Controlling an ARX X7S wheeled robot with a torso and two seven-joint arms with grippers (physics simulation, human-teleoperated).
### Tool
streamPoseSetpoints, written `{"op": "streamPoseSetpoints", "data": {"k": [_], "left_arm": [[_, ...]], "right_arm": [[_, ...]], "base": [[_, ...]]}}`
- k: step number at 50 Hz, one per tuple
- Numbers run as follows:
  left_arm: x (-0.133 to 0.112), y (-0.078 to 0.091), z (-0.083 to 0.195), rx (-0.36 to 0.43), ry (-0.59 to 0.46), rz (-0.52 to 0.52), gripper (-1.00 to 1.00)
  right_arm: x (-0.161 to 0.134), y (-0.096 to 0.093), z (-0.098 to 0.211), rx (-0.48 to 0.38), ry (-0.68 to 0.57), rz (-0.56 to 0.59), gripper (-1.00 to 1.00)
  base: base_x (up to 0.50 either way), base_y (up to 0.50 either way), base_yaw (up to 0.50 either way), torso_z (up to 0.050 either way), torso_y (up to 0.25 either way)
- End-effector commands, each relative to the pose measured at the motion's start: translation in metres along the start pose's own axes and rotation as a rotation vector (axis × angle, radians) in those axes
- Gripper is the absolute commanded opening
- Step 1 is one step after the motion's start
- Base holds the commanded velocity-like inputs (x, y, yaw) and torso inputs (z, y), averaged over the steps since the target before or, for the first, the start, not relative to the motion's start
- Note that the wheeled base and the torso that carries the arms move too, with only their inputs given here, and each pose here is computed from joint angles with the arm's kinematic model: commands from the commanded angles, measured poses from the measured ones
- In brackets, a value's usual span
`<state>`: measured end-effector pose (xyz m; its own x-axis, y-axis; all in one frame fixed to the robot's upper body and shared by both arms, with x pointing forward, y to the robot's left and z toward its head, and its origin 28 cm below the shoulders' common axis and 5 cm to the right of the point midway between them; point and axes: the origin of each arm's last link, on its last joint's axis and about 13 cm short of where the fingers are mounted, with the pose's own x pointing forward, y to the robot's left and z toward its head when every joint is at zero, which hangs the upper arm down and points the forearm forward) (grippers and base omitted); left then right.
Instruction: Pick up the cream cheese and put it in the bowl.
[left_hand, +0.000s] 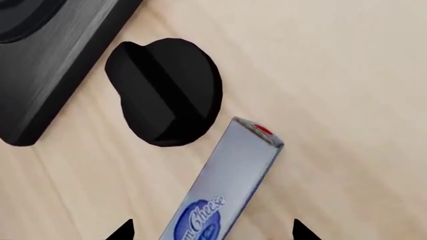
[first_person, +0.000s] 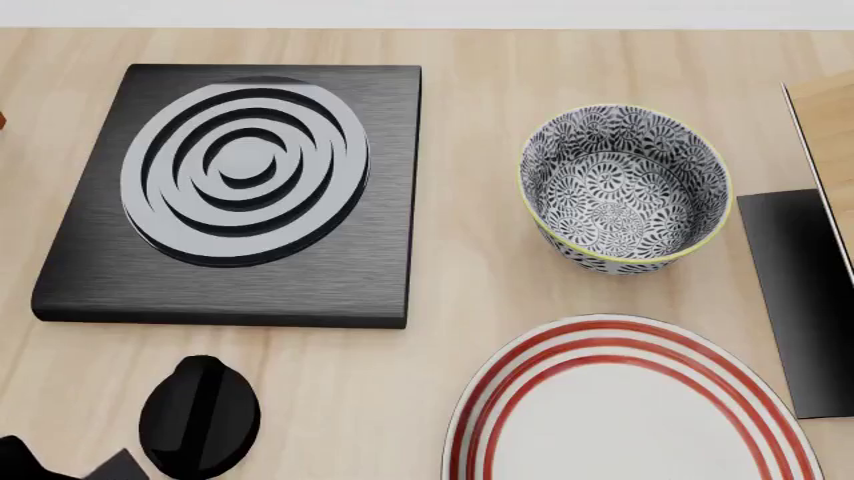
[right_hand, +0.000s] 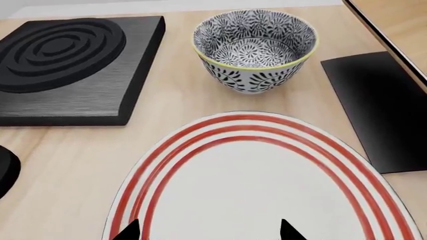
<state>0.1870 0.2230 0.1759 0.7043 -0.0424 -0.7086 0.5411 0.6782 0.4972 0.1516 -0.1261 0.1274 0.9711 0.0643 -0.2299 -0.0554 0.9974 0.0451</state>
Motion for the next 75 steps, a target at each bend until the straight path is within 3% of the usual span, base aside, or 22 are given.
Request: {"op": "streamPoseSetpoints", "data": {"k": [1, 42, 43, 66, 75], "left_arm": [[0.004, 0.002, -0.002, -0.009, 0.010, 0.003, 1.00], [0.021, 0.001, -0.009, -0.035, 0.048, -0.006, 1.00], [0.021, 0.001, -0.009, -0.032, 0.048, -0.007, -1.00], [0.014, -0.006, -0.006, 0.011, 0.024, -0.010, -1.00], [-0.006, -0.009, -0.002, 0.031, -0.031, -0.004, -1.00]], "right_arm": [[0.000, 0.001, 0.000, -0.001, 0.002, 0.002, 1.00], [-0.001, 0.001, -0.001, -0.005, -0.008, 0.008, 1.00], [-0.001, 0.001, -0.001, -0.008, -0.009, 0.006, 1.00], [-0.001, 0.002, -0.002, -0.002, -0.005, 0.017, 1.00], [-0.001, 0.001, -0.001, 0.001, -0.007, 0.017, 1.00]], "base": [[0.00, 0.00, 0.00, 0.000, 0.000], [0.00, 0.00, 0.00, 0.000, 0.000], [0.00, 0.00, 0.00, 0.000, 0.000], [0.00, 0.00, 0.00, 0.000, -0.002], [0.00, 0.00, 0.00, 0.000, 0.000]]}}
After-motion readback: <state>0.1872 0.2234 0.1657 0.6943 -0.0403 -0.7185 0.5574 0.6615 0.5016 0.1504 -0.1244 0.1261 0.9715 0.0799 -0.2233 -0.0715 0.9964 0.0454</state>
